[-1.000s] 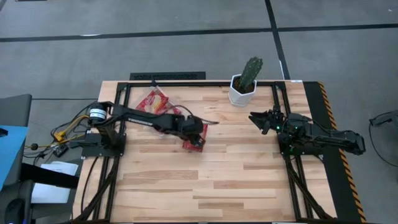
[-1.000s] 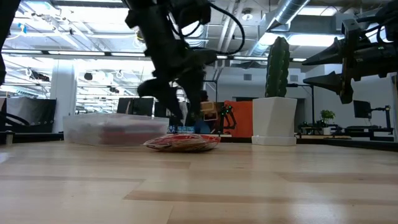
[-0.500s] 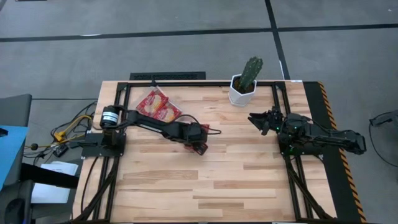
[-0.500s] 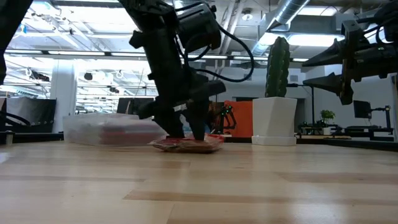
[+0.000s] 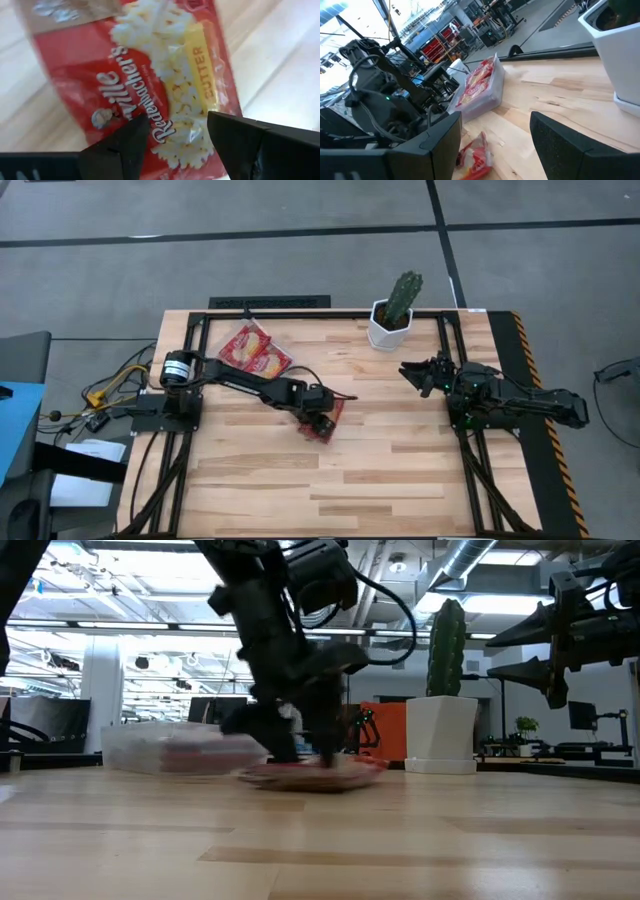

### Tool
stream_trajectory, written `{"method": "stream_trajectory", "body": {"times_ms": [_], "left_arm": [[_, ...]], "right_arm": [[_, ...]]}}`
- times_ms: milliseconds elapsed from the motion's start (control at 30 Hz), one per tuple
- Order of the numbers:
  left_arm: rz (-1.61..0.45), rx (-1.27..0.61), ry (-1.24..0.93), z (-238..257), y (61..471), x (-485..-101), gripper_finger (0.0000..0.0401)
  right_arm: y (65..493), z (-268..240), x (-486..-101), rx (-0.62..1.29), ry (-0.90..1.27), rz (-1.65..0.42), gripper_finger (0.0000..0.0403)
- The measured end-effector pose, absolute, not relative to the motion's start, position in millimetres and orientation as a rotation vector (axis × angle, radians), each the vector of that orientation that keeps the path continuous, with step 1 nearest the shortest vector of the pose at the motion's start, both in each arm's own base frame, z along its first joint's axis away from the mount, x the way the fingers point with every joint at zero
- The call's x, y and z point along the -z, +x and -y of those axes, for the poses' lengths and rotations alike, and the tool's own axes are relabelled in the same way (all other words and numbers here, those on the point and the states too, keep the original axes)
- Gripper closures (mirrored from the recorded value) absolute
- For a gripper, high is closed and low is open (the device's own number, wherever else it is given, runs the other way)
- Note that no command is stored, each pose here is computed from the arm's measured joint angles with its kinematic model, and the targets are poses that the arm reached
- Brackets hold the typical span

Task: Sort popcorn bags into baskets
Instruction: Put the red popcorn bag into the transparent bin

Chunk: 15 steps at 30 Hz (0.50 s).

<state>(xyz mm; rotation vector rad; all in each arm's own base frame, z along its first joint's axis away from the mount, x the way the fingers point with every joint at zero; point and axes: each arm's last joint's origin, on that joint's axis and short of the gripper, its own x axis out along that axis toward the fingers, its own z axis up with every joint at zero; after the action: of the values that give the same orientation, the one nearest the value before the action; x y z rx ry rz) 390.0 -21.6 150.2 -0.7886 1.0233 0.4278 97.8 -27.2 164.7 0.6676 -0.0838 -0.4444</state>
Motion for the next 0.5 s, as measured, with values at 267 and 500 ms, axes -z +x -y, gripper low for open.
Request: {"method": "stream_trajectory", "body": {"times_ms": [267,500], "left_arm": [[-1.054,-0.595,-0.663,30.3,384.8,-181.9,0.0202],[-1.097,-0.601,-0.538,35.8,377.4,-176.3,0.0192]], "right_arm": [[98.2,27.1,-164.1,0.444,0.668,0.076,0.0143],[98.6,27.1,-163.5,0.445,0.668,0.068,0.0143]]}}
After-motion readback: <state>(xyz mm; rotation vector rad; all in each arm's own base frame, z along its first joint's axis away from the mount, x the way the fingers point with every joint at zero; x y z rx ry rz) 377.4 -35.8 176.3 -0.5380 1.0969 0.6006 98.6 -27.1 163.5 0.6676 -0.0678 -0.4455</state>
